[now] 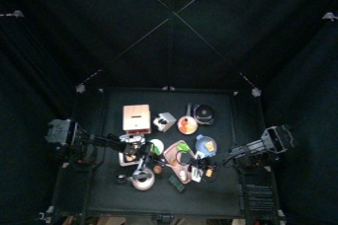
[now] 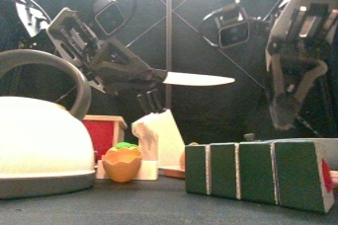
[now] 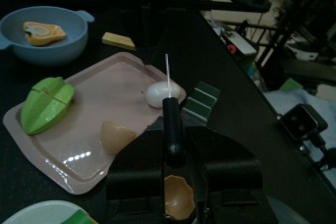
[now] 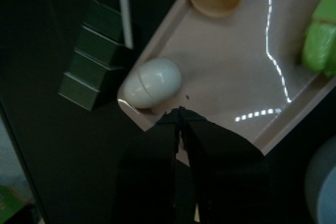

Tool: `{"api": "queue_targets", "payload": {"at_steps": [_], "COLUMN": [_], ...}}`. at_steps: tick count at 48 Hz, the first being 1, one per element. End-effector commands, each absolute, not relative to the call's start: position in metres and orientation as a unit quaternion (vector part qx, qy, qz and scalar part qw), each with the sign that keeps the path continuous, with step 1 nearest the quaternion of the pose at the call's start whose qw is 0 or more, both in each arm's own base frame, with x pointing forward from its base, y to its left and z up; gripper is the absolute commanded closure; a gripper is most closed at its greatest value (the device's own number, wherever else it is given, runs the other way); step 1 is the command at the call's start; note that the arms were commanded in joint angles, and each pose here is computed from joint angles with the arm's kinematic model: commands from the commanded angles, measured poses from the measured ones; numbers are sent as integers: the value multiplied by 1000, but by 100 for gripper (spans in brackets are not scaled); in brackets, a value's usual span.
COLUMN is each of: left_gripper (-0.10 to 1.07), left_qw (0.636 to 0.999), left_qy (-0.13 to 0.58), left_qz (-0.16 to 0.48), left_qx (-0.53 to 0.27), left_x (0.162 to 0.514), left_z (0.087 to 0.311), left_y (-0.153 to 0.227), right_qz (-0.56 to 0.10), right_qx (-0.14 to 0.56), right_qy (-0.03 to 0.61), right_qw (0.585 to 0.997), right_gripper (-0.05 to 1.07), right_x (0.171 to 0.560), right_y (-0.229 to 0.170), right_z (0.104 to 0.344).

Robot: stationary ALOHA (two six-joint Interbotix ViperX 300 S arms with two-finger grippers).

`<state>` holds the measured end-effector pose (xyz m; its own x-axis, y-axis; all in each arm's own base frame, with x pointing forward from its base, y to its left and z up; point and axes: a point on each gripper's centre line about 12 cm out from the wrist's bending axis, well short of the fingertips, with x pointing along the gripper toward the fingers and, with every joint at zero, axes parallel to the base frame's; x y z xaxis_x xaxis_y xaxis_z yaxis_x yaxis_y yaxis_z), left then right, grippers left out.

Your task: Cut egg

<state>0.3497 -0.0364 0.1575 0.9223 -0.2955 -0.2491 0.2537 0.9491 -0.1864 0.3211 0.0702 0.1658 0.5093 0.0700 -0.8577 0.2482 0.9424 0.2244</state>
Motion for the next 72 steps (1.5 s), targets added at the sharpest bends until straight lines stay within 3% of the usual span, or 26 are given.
{"api": "queue_targets", "payload": {"at_steps": [1,12,20,42,56,72], "left_gripper": [59,60,60,60,60,60], "left_qw": [981,984,990,994,993,989], "left_qy": [114,103,99,102,116,145], "left_qz": [-123,-119,-74,17,25,27], "left_qx": [-95,-78,-64,-18,-2,-19], "left_x": [354,362,372,409,416,415], "left_z": [171,173,166,156,137,134], "left_y": [-34,-45,-52,-104,-111,-112], "right_qz": [-32,2,12,11,2,-7], "right_qx": [165,183,192,201,200,192], "right_qy": [434,351,327,325,352,381], "right_qw": [885,918,925,924,914,904], "right_gripper": [54,52,52,52,52,28], "right_x": [320,307,300,277,268,275], "right_y": [67,63,63,60,58,60], "right_z": [196,213,217,226,209,193]}}
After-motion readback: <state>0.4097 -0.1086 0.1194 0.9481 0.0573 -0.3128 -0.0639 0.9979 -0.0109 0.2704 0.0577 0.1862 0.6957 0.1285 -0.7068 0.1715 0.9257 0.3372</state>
